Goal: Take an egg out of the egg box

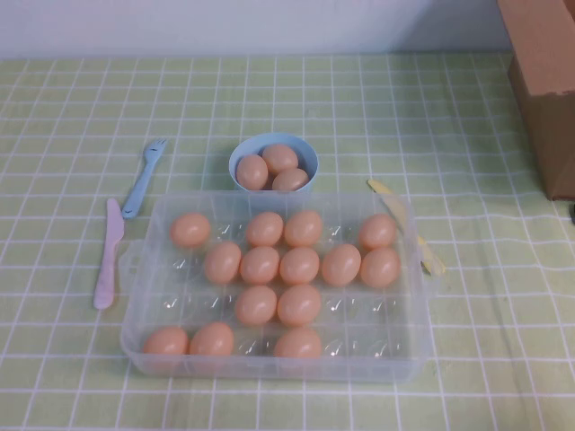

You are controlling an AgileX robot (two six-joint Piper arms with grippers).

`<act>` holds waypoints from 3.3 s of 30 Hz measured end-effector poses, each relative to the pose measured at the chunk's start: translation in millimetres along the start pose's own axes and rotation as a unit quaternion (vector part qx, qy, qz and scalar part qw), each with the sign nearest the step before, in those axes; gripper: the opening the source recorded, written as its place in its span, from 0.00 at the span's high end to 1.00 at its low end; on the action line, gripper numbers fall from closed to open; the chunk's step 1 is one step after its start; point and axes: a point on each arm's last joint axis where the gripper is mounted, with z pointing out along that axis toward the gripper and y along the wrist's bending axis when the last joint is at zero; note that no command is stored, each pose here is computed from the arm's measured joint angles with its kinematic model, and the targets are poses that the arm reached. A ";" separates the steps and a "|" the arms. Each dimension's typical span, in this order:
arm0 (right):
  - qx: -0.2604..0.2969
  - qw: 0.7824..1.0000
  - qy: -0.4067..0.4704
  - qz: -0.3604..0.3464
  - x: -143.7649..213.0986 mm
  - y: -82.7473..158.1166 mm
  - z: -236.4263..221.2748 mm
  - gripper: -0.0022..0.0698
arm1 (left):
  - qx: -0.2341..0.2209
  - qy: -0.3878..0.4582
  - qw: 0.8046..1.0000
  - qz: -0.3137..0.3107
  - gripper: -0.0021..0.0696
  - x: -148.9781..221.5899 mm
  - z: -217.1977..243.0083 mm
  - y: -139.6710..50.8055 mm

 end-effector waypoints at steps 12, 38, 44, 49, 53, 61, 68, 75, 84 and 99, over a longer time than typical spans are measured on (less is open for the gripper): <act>0.000 1.000 0.000 0.000 0.0 0.0 0.0 0.99 | 0.000 0.000 1.000 0.000 0.98 0.0 0.0 0.0; -0.004 1.000 -0.001 0.010 -0.1 0.7 0.0 0.99 | 0.000 0.000 1.000 0.000 0.98 0.0 0.0 0.0; -0.009 1.000 -0.005 0.027 -1.0 1.7 0.0 0.99 | 0.000 0.000 1.000 0.000 0.98 0.0 0.0 0.0; -0.026 0.994 -0.039 0.095 -7.4 4.1 -0.4 0.99 | 0.000 0.000 1.000 0.000 0.98 0.0 0.0 0.0; -0.036 0.988 -0.058 0.142 -11.5 5.0 -0.9 0.99 | 0.000 0.000 1.000 0.000 0.98 0.0 0.0 0.0; -0.068 0.945 -0.103 0.304 -21.5 6.0 -2.8 0.99 | 0.000 0.000 1.000 0.000 0.98 0.0 0.0 0.0; -0.077 0.927 -0.110 0.350 -23.5 6.1 -3.3 0.99 | 0.000 0.000 1.000 0.000 0.98 0.0 0.0 0.0; -0.133 0.934 -0.057 0.326 -44.9 21.3 -12.6 0.99 | 0.000 0.000 1.000 0.000 0.98 0.0 0.0 0.0; -0.155 0.958 0.130 0.204 -100.4 37.0 -5.8 0.99 | 0.000 0.000 1.000 0.000 0.98 0.0 0.0 0.0; -0.142 0.898 0.413 0.052 -145.4 42.0 73.9 0.99 | 0.000 0.000 1.000 0.000 0.98 0.0 0.0 0.0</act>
